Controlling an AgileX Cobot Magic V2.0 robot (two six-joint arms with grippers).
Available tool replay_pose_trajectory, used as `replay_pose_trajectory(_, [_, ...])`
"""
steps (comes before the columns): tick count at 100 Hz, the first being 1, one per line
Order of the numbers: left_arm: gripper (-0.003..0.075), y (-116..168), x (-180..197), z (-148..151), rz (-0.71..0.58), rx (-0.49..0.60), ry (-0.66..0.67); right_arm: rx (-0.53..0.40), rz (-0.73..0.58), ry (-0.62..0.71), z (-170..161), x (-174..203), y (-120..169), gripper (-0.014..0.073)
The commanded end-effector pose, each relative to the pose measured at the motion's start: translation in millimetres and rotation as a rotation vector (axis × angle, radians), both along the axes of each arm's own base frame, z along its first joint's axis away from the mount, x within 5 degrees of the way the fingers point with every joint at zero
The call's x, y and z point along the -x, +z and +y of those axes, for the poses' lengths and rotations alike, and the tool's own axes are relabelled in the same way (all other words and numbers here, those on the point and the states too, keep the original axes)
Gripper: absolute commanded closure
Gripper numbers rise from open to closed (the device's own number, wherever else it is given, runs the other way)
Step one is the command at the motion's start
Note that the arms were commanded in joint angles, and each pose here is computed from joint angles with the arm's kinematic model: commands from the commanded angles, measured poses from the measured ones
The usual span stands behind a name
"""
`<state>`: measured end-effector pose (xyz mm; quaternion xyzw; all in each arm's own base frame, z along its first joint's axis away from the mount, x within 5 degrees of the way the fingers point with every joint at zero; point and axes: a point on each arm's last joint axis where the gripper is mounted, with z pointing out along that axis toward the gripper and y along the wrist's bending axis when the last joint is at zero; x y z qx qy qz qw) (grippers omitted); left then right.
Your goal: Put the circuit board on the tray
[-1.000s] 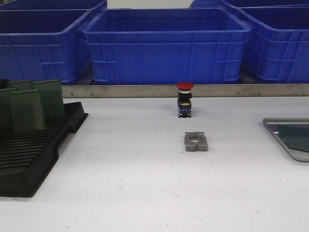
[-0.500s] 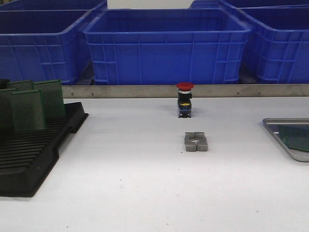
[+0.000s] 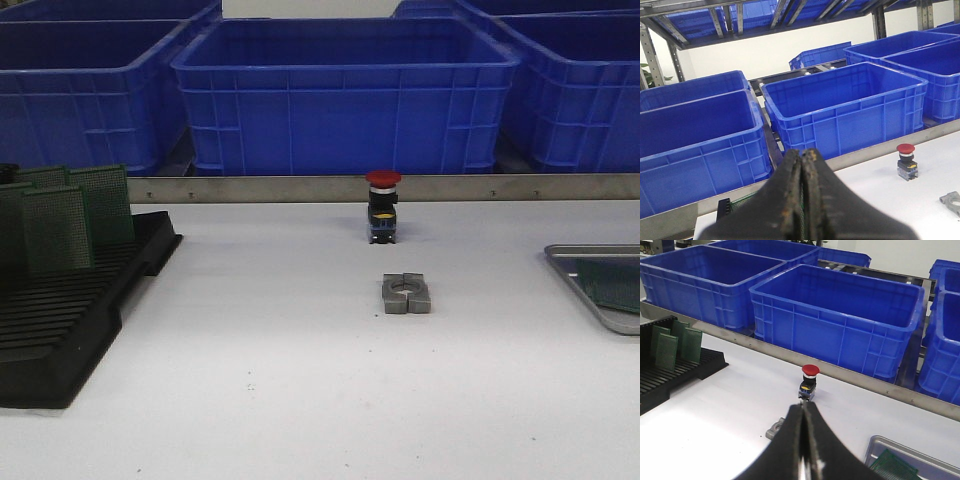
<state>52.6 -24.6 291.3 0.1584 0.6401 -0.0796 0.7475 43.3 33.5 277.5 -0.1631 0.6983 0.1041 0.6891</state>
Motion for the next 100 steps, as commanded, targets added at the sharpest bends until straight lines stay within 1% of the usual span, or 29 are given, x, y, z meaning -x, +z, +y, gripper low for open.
replay_pose_trajectory(1, [0.0741,10,-1,4,-0.024,0.048,0.036,-0.026,-0.045,-0.027,-2,0,11,0.0655])
replay_pose_trajectory(30, [0.0741,10,-1,4,-0.023,0.048,0.038,-0.026,-0.045,-0.027,-2,0,11,0.0655])
replay_pose_trajectory(36, [0.0741,8,-3,7,-0.034,0.047,0.076,-0.026,-0.045,-0.027,-2,0,11,0.0655])
replay_pose_trajectory(39, [0.0741,5,-4,9,-0.041,0.019,0.102,-0.026,-0.045,-0.027,-2,0,11,0.0655])
replay_pose_trajectory(44, [0.0741,3,-4,10,-0.047,0.004,0.124,-0.026,-0.045,-0.027,-2,0,11,0.0655])
replay_pose_trajectory(45, [0.0741,3,-4,10,-0.04,0.024,0.121,-0.026,-0.045,-0.027,-2,0,11,0.0655])
replay_pose_trajectory(46, [0.0741,3,-4,11,-0.044,0.009,0.127,-0.026,-0.045,-0.027,-2,0,11,0.0655])
replay_pose_trajectory(47, [0.0741,2,-4,11,-0.033,0.035,0.123,-0.026,-0.045,-0.027,-2,0,11,0.0655])
replay_pose_trajectory(50, [0.0741,0,-5,11,-0.02,0.054,0.13,-0.026,-0.045,-0.027,-2,0,11,0.0655])
replay_pose_trajectory(51, [0.0741,-2,-5,11,-0.023,0.036,0.135,-0.026,-0.045,-0.027,-2,0,11,0.0655])
replay_pose_trajectory(52, [0.0741,-2,-5,12,-0.009,0.073,0.132,-0.026,-0.045,-0.027,-2,0,11,0.0655])
replay_pose_trajectory(53, [0.0741,-4,-5,12,-0.008,0.053,0.14,-0.026,-0.045,-0.027,-2,0,11,0.0655])
replay_pose_trajectory(54, [0.0741,-5,-6,12,0.005,0.092,0.137,-0.026,-0.045,-0.027,-2,0,11,0.0655])
replay_pose_trajectory(56, [0.0741,-7,-6,12,0.019,0.109,0.143,-0.026,-0.045,-0.027,-2,0,11,0.0655])
replay_pose_trajectory(57, [0.0741,-8,-6,13,0.024,0.114,0.148,-0.026,-0.045,-0.027,-2,0,11,0.0655])
replay_pose_trajectory(58, [0.0741,-10,-6,13,0.022,0.091,0.155,-0.026,-0.045,-0.027,-2,0,11,0.0655])
replay_pose_trajectory(59, [0.0741,-12,-7,13,0.036,0.125,0.153,-0.026,-0.045,-0.027,-2,0,11,0.0655])
replay_pose_trajectory(60, [0.0741,-14,-7,14,0.035,0.1,0.163,-0.026,-0.045,-0.027,-2,0,11,0.0655])
replay_pose_trajectory(61, [0.0741,-15,-7,14,0.044,0.132,0.163,-0.026,-0.045,-0.027,-2,0,11,0.0655])
replay_pose_trajectory(64, [0.0741,-20,-7,15,0.056,0.14,0.177,-0.026,-0.045,-0.027,-2,0,11,0.0655])
replay_pose_trajectory(65, [0.0741,-23,-7,15,0.055,0.12,0.185,-0.026,-0.045,-0.027,-2,0,11,0.0655])
replay_pose_trajectory(66, [0.0741,-24,-7,16,0.064,0.145,0.185,-0.026,-0.045,-0.027,-2,0,11,0.0655])
replay_pose_trajectory(72, [0.0741,-40,-6,17,0.088,0.161,0.209,-0.026,-0.045,-0.027,-2,0,11,0.0655])
replay_pose_trajectory(78, [0.0741,-56,-5,19,0.118,0.21,0.224,-0.026,-0.045,-0.027,-2,0,11,0.0655])
replay_pose_trajectory(88, [0.0741,-88,-3,20,0.141,0.215,0.239,-0.026,-0.045,-0.027,-2,0,11,0.0655])
replay_pose_trajectory(91, [0.0741,-91,-2,20,0.147,0.213,0.239,-0.026,-0.045,-0.027,-2,0,11,0.0655])
replay_pose_trajectory(92, [0.0741,-95,-1,19,0.191,0.204,0.242,-0.026,-0.045,-0.027,-2,0,11,0.0655])
replay_pose_trajectory(94, [0.0741,-98,-2,19,0.237,0.194,0.246,-0.026,-0.045,-0.027,-2,0,11,0.0655])
replay_pose_trajectory(100, [0.0741,-100,-2,19,0.261,0.199,0.243,-0.026,-0.046,-0.025,-2,0,11,0.0655])
